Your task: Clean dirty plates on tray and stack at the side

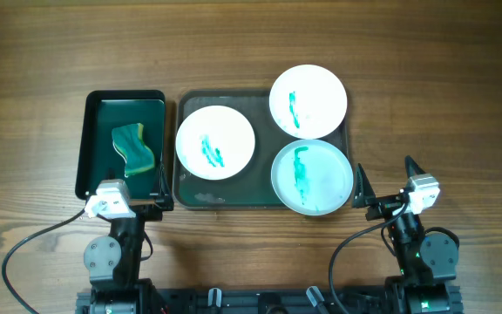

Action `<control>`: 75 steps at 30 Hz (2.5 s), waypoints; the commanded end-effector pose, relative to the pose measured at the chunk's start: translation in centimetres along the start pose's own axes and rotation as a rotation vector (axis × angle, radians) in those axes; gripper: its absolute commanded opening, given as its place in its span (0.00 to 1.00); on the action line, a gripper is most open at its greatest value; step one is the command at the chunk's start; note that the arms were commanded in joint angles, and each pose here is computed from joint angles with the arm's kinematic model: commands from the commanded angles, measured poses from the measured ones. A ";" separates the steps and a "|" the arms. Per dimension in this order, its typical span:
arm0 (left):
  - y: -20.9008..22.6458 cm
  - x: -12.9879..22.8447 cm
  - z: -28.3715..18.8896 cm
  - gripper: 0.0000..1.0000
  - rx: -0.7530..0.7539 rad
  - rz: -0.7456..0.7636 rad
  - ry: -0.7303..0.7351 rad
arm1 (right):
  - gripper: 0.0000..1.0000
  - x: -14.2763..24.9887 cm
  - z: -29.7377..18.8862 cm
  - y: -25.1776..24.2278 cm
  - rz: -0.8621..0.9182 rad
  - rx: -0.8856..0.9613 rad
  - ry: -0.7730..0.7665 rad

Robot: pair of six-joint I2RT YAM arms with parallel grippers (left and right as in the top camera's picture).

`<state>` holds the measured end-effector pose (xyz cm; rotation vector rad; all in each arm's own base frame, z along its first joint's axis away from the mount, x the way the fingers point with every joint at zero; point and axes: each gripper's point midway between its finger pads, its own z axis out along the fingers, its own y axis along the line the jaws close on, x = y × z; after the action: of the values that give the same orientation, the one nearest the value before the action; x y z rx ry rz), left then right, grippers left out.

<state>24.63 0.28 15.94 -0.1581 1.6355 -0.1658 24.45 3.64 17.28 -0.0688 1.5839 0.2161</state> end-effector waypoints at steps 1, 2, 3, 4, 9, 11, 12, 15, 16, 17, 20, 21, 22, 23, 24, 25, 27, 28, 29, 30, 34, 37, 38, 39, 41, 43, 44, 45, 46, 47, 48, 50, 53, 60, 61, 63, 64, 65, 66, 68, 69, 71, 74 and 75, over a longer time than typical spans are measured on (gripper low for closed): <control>0.1 0.2 0.0 1.00 -0.005 0.022 0.001 | 1.00 -0.4 -0.1 -1.9 -0.356 0.114 0.000; 0.1 0.2 0.0 1.00 -0.005 0.022 0.001 | 1.00 -0.4 -0.1 -1.9 -0.356 0.114 0.000; 0.1 0.2 0.0 1.00 -0.005 0.022 0.001 | 1.00 -0.4 -0.1 -1.9 -0.356 0.113 0.000; 0.1 0.2 0.0 1.00 -0.005 0.022 0.001 | 1.00 -0.4 -0.1 -1.9 -0.356 0.113 0.000; 0.1 0.2 0.0 1.00 -0.005 0.022 0.001 | 0.99 -0.4 -0.1 -1.9 -0.356 0.113 0.000; 0.1 0.2 0.0 1.00 -0.005 0.022 0.001 | 1.00 -0.4 -0.1 -1.9 -0.356 0.114 0.000; 0.1 0.2 0.0 1.00 -0.005 0.022 0.001 | 1.00 -0.4 -0.1 -1.9 -0.356 0.114 0.000; 0.1 0.2 0.0 1.00 -0.005 0.022 0.001 | 1.00 -0.4 -0.1 -1.9 -0.356 0.114 0.000; 0.1 0.2 0.0 1.00 -0.005 0.022 0.001 | 1.00 -0.4 -0.1 -1.9 -0.356 0.114 0.000; 0.1 0.2 0.0 1.00 -0.005 0.022 0.001 | 1.00 -0.4 -0.1 -1.9 -0.356 0.114 0.000; 0.1 0.2 0.0 1.00 -0.005 0.022 0.001 | 1.00 -0.4 -0.1 -1.9 -0.356 0.114 0.000; 0.1 0.2 0.0 1.00 -0.005 0.022 0.001 | 1.00 -0.4 -0.1 -1.9 -0.356 0.113 0.000; 0.1 0.2 0.0 1.00 -0.005 0.022 0.001 | 1.00 -0.4 -0.1 -1.9 -0.356 0.113 0.000; 0.1 0.2 0.0 1.00 -0.005 0.022 0.001 | 1.00 -0.4 -0.1 -1.9 -0.356 0.114 0.000; 0.1 0.2 0.0 1.00 -0.005 0.022 0.001 | 1.00 -0.4 -0.1 -1.9 -0.356 0.114 0.000; 0.1 0.2 0.0 1.00 -0.005 0.022 0.001 | 1.00 -0.4 -0.1 -1.9 -0.356 0.113 0.000; 0.1 0.2 0.0 1.00 -0.005 0.022 0.001 | 1.00 -0.4 -0.1 -1.9 -0.356 0.114 0.000; 0.1 0.2 0.0 1.00 -0.005 0.022 0.001 | 1.00 -0.4 -0.1 -1.9 -0.356 0.113 0.000; 0.2 0.2 0.0 1.00 -0.005 0.023 0.001 | 1.00 -0.4 -0.1 -1.9 -0.356 0.113 0.000; 0.1 0.2 0.0 1.00 -0.004 0.022 0.001 | 1.00 -0.4 -0.1 -1.9 -0.356 0.113 0.000; 0.1 0.2 0.0 1.00 -0.004 0.022 0.001 | 1.00 -0.4 -0.1 -1.9 -0.356 0.113 0.000; 0.1 0.2 0.0 1.00 -0.004 0.017 0.001 | 1.00 -0.3 -0.1 -1.7 -0.352 0.101 -0.001; 0.0 0.1 0.0 1.00 0.004 0.012 -0.002 | 1.00 -0.3 -0.1 -1.4 -0.352 0.087 -0.001; -0.6 -0.8 0.0 1.00 0.034 0.015 -0.034 | 1.00 -0.3 -0.1 -1.4 -0.336 0.088 -0.002; -1.0 -1.7 -0.2 1.00 0.052 0.018 -0.056 | 1.00 -0.3 -0.1 -1.4 -0.251 0.087 -0.006; -1.2 -2.3 -0.4 1.00 0.052 0.019 -0.056 | 1.00 -0.3 -0.1 -1.3 -0.215 0.077 -0.009; -1.2 -2.6 -0.6 1.00 0.050 0.018 -0.046 | 1.00 -0.4 -0.1 -0.8 -0.215 0.053 -0.012; -1.3 -2.8 -0.8 1.00 0.047 0.017 -0.032 | 0.99 -0.7 -0.1 -0.3 -0.215 0.027 -0.018; -1.4 -3.0 -0.9 1.00 0.045 0.015 -0.020 | 1.00 -1.2 -0.2 0.1 -0.217 0.004 -0.027; -1.4 -3.2 -1.0 1.00 0.042 0.014 -0.004 | 1.00 -1.7 -0.3 0.5 -0.218 -0.014 -0.037; -1.5 -3.5 -1.1 1.00 0.038 0.012 0.014 | 1.00 -2.5 -0.4 1.0 -0.220 -0.038 -0.048; -1.7 -4.4 -1.3 1.00 0.030 0.007 0.058 | 1.00 -3.8 -0.6 1.7 -0.222 -0.069 -0.058; -2.1 -6.6 -1.0 1.00 0.022 0.002 0.104 | 1.00 -6.1 -0.7 2.0 -0.228 -0.076 -0.038; -4.3 -11.8 0.0 1.00 0.040 -0.038 0.371 | 1.00 -10.2 1.3 2.2 -0.188 -0.081 0.244; -4.3 -12.2 0.3 1.00 0.022 -0.050 0.460 | 1.00 -10.4 1.9 2.6 -0.168 -0.108 0.338; -4.3 -12.4 0.6 1.00 -0.011 -0.070 0.605 | 1.00 -10.3 2.8 3.2 -0.134 -0.154 0.468; -4.3 -12.4 0.7 1.00 -0.026 -0.079 0.672 | 1.00 -10.1 3.2 3.5 -0.116 -0.171 0.533; -4.3 -12.4 1.0 1.00 -0.039 -0.088 0.737 | 1.00 -9.9 3.6 3.6 -0.097 -0.185 0.600; -4.2 -12.3 1.3 1.00 -0.054 -0.099 0.806 | 1.00 -9.3 4.0 3.9 -0.074 -0.206 0.667; -4.1 -11.6 1.9 1.00 -0.077 -0.121 0.944 | 1.00 -8.2 4.4 5.7 0.018 -0.318 0.821; -4.2 -11.0 2.4 1.00 -0.075 -0.134 0.990 | 1.00 -7.6 4.9 5.8 0.037 -0.326 0.865; -4.2 -8.9 3.2 1.00 -0.072 -0.162 1.088 | 1.00 -5.9 6.4 6.1 0.196 -0.298 0.937; -4.0 -7.2 4.2 1.00 -0.074 -0.182 1.157 | 0.97 -2.9 7.7 6.2 0.366 -0.254 1.061; -3.9 -6.8 4.5 1.00 -0.078 -0.185 1.172 | 0.91 -1.7 8.1 6.3 0.414 -0.240 1.103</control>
<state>28.94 -1.79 23.44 -0.3161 2.7753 -0.3334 30.52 9.78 20.72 -0.2034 2.5858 0.6323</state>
